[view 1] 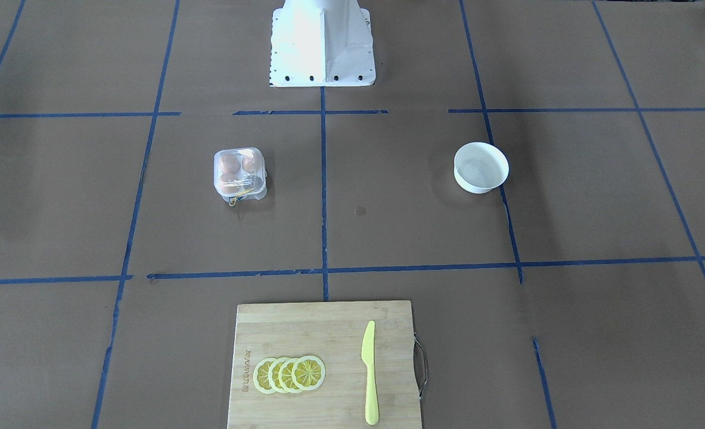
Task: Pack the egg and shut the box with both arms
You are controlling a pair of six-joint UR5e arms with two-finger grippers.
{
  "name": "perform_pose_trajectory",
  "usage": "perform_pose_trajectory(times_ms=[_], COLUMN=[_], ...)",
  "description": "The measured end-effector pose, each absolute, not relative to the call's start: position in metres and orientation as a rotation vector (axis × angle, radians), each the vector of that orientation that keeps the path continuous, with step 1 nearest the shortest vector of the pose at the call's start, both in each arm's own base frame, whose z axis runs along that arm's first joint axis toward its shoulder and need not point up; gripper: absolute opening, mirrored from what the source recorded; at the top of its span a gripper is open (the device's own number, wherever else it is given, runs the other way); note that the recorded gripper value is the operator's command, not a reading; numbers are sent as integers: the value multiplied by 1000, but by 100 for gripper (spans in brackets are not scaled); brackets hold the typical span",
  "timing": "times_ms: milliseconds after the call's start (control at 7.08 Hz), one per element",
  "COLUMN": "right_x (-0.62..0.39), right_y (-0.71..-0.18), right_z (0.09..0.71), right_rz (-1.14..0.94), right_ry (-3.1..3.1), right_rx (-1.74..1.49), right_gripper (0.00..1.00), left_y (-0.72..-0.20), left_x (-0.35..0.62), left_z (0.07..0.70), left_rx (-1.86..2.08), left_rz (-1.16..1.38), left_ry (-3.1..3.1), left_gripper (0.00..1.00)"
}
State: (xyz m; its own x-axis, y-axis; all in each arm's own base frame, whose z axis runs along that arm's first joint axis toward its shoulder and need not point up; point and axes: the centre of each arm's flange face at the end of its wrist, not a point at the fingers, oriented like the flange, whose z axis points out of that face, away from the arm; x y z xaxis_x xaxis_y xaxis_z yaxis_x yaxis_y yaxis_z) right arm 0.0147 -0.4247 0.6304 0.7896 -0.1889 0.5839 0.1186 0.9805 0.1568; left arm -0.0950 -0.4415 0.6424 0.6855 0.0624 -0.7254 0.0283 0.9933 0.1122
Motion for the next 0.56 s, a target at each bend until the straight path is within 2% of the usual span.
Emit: perform_pose_trajectory(times_ms=[565], right_x=[29], right_y=[-404], right_z=[652], right_rz=[-120], right_ry=[-692], right_rx=[65], right_gripper=[100], left_y=[-441], left_x=[-94], left_z=[643], left_rx=[159], left_rz=[50], left_ry=[814], left_gripper=[100])
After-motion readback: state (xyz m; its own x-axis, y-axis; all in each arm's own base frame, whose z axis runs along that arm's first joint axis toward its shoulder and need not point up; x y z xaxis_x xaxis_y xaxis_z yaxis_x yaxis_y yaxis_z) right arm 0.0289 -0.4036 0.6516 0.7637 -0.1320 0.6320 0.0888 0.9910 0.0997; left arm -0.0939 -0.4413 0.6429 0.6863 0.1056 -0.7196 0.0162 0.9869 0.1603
